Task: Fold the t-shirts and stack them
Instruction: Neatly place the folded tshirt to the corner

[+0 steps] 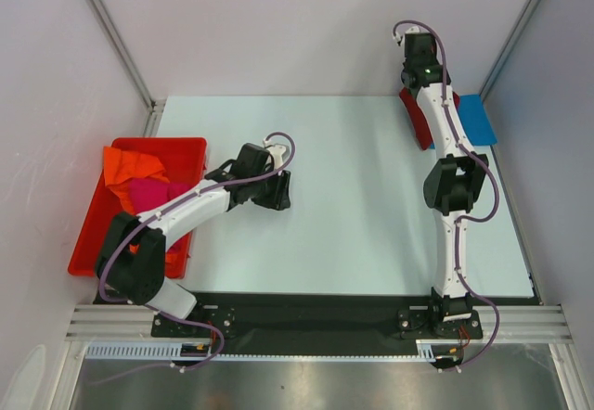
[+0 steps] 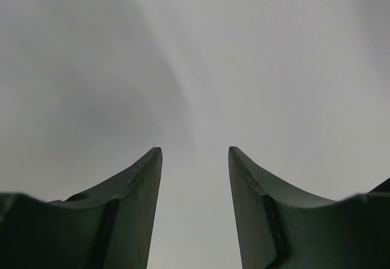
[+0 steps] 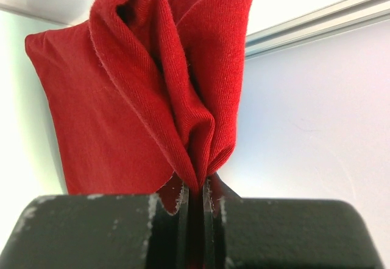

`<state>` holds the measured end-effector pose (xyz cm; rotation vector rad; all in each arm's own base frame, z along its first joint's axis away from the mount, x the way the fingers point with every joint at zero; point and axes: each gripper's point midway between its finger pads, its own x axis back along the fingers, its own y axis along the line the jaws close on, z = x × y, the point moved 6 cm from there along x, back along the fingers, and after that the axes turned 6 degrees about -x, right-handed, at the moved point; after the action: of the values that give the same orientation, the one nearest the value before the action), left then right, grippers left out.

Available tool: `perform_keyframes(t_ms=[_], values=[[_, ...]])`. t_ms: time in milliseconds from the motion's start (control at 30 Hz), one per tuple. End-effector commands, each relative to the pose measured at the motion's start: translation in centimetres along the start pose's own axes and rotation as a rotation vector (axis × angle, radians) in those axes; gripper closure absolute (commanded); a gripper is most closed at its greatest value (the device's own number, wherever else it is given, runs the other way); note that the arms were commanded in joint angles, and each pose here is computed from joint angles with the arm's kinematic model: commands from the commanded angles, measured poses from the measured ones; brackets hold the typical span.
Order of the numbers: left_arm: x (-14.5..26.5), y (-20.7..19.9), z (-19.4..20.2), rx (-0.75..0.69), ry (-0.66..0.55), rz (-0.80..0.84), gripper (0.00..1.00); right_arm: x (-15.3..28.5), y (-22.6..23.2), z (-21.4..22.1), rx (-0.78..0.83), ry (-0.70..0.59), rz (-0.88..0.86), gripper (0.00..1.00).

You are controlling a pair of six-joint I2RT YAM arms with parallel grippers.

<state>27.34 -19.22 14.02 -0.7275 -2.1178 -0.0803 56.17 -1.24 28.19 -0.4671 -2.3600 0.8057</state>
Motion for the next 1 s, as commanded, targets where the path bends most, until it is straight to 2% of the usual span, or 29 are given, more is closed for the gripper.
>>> perform_keyframes(t_ms=[0, 967], values=[[0.4, -0.1, -1.5, -0.011, -0.047, 0.022, 0.47, 4.2, -6.3, -3.7, -0.118, -0.14, 0.123, 1.0], [-0.3, -0.1, -0.6, 0.0, -0.009, 0.041, 0.48, -3.0, -5.3, 1.1, -0.126, -0.031, 0.107, 1.0]])
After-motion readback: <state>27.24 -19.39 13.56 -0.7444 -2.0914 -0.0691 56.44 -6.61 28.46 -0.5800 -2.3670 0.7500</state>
